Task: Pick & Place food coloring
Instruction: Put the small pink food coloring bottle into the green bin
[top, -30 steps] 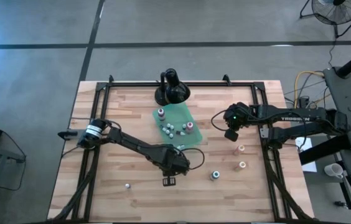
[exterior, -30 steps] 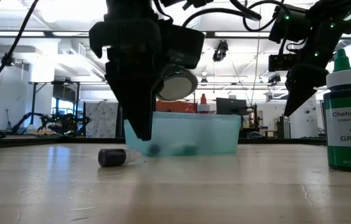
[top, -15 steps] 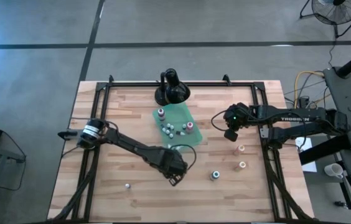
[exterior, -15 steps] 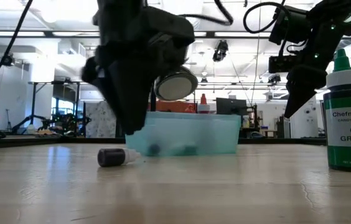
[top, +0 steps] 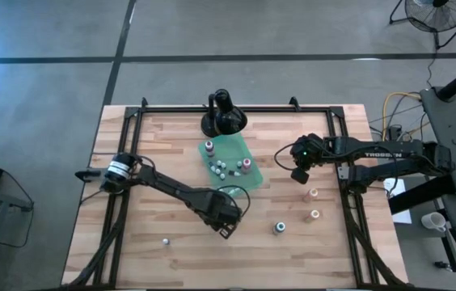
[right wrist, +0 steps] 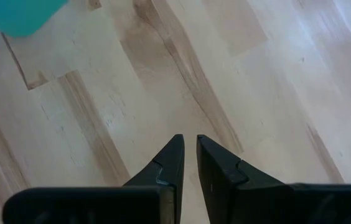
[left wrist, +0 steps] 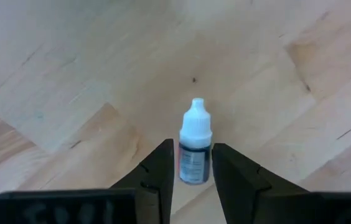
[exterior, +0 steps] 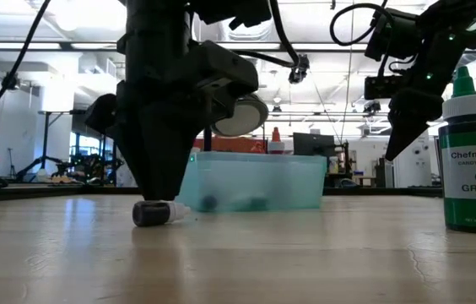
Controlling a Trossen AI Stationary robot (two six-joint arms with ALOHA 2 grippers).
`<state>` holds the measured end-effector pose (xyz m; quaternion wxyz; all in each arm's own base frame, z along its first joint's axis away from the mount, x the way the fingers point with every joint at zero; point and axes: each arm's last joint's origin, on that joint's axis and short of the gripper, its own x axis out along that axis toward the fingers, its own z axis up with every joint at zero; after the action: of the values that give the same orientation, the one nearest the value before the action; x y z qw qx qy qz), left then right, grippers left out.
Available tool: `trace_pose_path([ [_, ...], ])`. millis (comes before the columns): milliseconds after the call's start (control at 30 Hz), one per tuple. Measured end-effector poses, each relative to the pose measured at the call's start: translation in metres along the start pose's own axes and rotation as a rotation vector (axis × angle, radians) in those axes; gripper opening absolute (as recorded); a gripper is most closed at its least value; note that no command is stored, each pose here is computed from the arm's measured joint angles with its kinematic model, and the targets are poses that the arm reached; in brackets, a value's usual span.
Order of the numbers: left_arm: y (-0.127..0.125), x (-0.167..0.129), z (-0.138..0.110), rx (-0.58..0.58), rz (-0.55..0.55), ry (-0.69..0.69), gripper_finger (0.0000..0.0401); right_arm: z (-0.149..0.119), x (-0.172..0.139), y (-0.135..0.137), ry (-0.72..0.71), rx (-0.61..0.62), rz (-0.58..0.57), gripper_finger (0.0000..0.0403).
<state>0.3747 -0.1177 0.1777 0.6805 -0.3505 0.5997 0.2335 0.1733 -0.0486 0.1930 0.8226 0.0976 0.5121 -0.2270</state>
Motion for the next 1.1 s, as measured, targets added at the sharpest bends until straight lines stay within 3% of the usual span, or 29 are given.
trace_pose_path([
  [333, 0.001, 0.001, 0.013, -0.022, -0.037, -0.060, 0.0083, 0.000, 0.000, 0.000, 0.000, 0.000, 0.000, 0.0038],
  [800, 0.007, 0.015, 0.006, 0.031, -0.064, 0.020, 0.0083, 0.000, 0.000, 0.000, 0.000, -0.001, 0.000, 0.0038],
  [1100, 0.010, 0.015, 0.004, 0.140, -0.057, 0.077, 0.0083, 0.000, 0.001, 0.000, -0.007, -0.007, 0.000, 0.0038],
])
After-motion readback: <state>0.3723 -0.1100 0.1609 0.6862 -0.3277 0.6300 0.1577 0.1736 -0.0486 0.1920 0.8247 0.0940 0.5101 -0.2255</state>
